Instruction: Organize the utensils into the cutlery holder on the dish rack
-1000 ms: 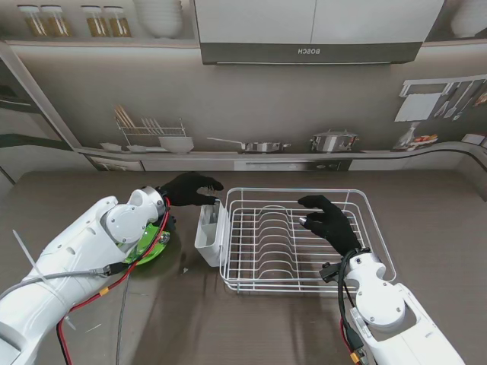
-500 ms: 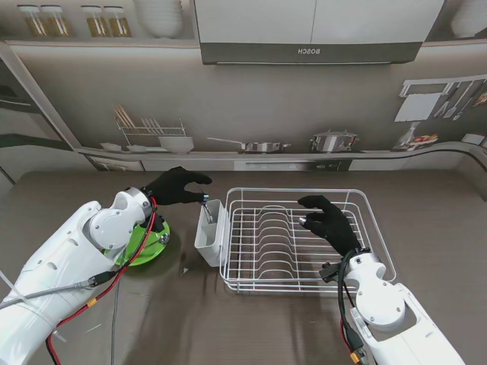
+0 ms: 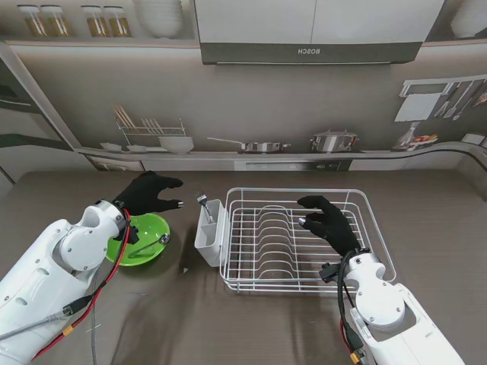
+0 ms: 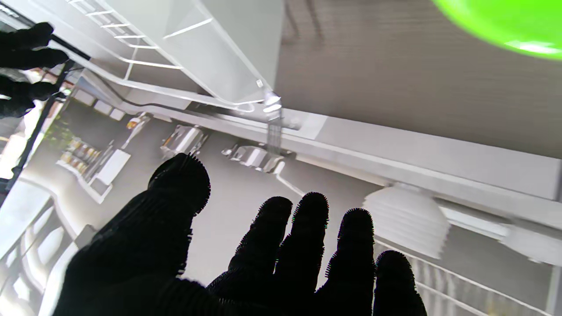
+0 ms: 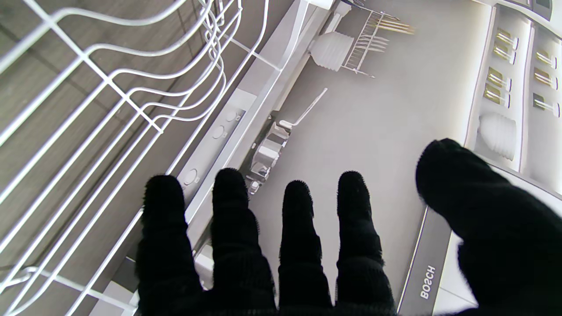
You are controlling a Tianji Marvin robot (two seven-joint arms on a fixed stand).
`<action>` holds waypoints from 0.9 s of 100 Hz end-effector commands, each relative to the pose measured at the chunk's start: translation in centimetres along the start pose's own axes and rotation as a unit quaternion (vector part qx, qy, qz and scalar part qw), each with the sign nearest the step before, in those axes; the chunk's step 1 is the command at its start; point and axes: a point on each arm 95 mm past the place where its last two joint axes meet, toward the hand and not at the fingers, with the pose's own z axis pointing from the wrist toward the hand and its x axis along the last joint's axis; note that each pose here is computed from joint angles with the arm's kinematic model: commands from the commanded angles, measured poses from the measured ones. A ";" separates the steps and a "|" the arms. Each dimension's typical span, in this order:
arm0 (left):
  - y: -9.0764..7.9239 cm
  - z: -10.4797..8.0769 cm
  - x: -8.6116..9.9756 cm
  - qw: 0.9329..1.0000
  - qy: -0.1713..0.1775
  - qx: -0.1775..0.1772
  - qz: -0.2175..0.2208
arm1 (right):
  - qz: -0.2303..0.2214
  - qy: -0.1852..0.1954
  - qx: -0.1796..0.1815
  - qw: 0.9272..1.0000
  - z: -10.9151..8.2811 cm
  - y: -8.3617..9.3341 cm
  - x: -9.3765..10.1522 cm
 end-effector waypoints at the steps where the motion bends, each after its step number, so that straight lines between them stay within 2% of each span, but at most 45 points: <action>1: 0.8 -1.1 -1.1 0.999 -0.019 -0.024 0.012 | 0.002 0.001 0.009 1.000 -0.1 -0.5 0.1; 16: 1.2 -2.7 -2.1 0.997 -0.037 -0.043 0.046 | 0.002 0.001 0.011 1.000 -0.1 -0.5 0.1; 32: 1.9 -3.6 -2.9 0.994 -0.044 -0.063 0.084 | 0.002 0.002 0.011 1.000 -0.1 -0.6 0.1; 54: 3.1 -3.3 -3.4 0.991 -0.038 -0.082 0.096 | 0.002 0.002 0.010 1.000 -0.1 -0.5 0.1; 90: 4.3 -2.6 -3.5 0.990 -0.029 -0.091 0.101 | 0.002 0.002 0.007 1.000 -0.1 -0.4 0.2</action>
